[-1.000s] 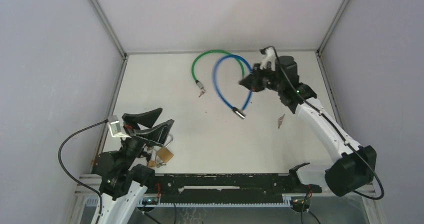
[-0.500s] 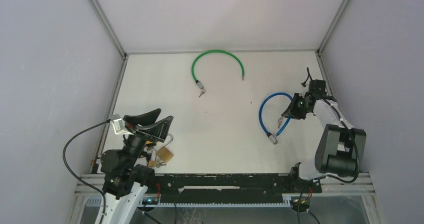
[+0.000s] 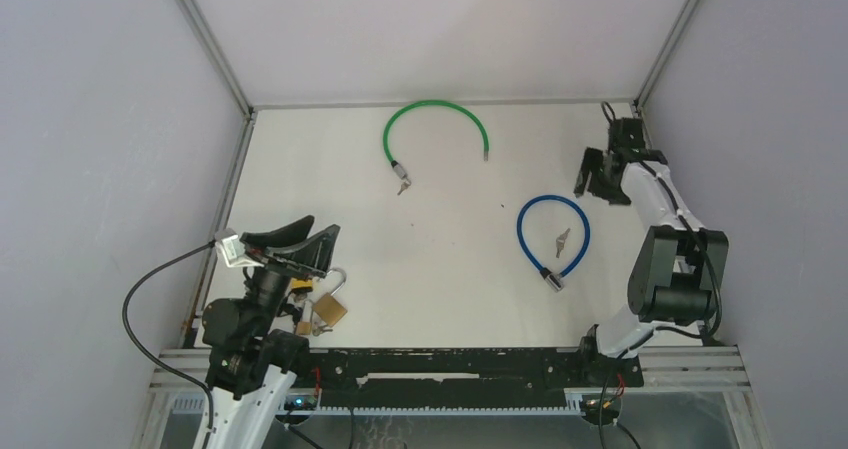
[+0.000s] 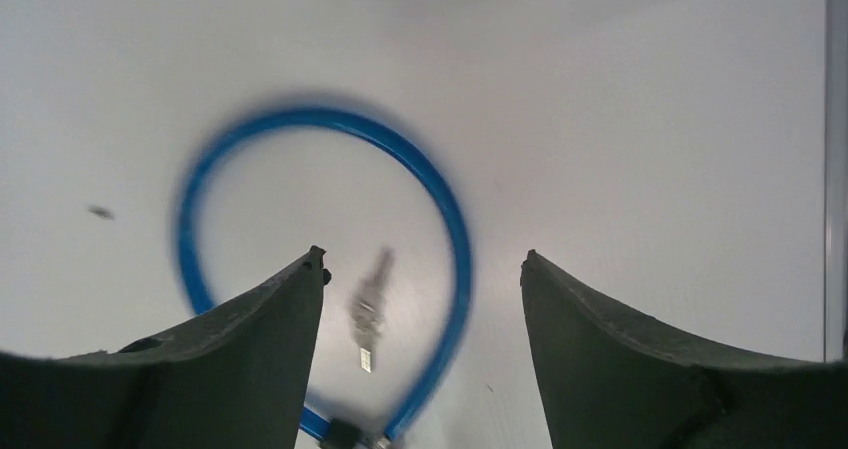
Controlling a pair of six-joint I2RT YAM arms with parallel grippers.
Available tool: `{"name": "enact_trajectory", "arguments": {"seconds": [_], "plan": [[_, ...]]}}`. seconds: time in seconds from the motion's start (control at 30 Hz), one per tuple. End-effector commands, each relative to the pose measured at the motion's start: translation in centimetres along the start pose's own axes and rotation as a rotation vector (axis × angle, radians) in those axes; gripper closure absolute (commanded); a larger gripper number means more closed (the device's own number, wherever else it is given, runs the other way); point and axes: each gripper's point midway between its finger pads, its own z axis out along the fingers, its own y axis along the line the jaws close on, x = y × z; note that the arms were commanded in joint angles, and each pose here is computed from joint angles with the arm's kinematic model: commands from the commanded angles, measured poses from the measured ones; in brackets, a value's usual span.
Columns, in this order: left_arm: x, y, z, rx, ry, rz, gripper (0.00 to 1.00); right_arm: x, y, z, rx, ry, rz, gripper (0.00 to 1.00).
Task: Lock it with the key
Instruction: Place the lock at the center of the board, then move the lock to the center of the board.
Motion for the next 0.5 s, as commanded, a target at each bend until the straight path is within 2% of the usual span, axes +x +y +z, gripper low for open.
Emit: {"name": "enact_trajectory", "arguments": {"seconds": [0.0, 0.03, 0.13, 0.23, 0.27, 0.37, 0.4, 0.47], "plan": [[-0.8, 1.5, 0.2, -0.072, -0.058, -0.022, 0.00, -8.1, 7.8, -4.5, -0.053, -0.332, -0.170, 0.21], [-0.5, 2.0, 0.4, -0.091, -0.051, -0.031, 0.00, -8.8, 11.6, -4.6, -0.151, -0.358, -0.215, 0.22], [0.1, 3.2, 0.7, -0.140, -0.040, -0.058, 0.00, -11.6, 19.4, -4.3, -0.319, -0.374, -0.219, 0.26], [0.2, 4.0, 0.9, -0.171, -0.040, -0.059, 0.01, -13.0, 25.4, -1.7, -0.368, -0.316, -0.251, 0.30], [0.3, 4.4, 0.9, -0.188, -0.032, -0.056, 0.01, -12.6, 26.9, 1.1, -0.348, -0.266, -0.268, 0.30], [0.5, 4.9, 0.8, -0.214, -0.021, -0.039, 0.01, -13.3, 30.2, 4.2, -0.317, -0.228, -0.296, 0.30], [0.6, 5.1, 0.8, -0.220, -0.019, -0.034, 0.01, -14.3, 30.9, 4.4, -0.301, -0.254, -0.292, 0.30], [0.7, 5.4, 0.8, -0.229, -0.018, -0.032, 0.01, -14.2, 30.8, 6.5, -0.255, -0.248, -0.285, 0.30]]}}
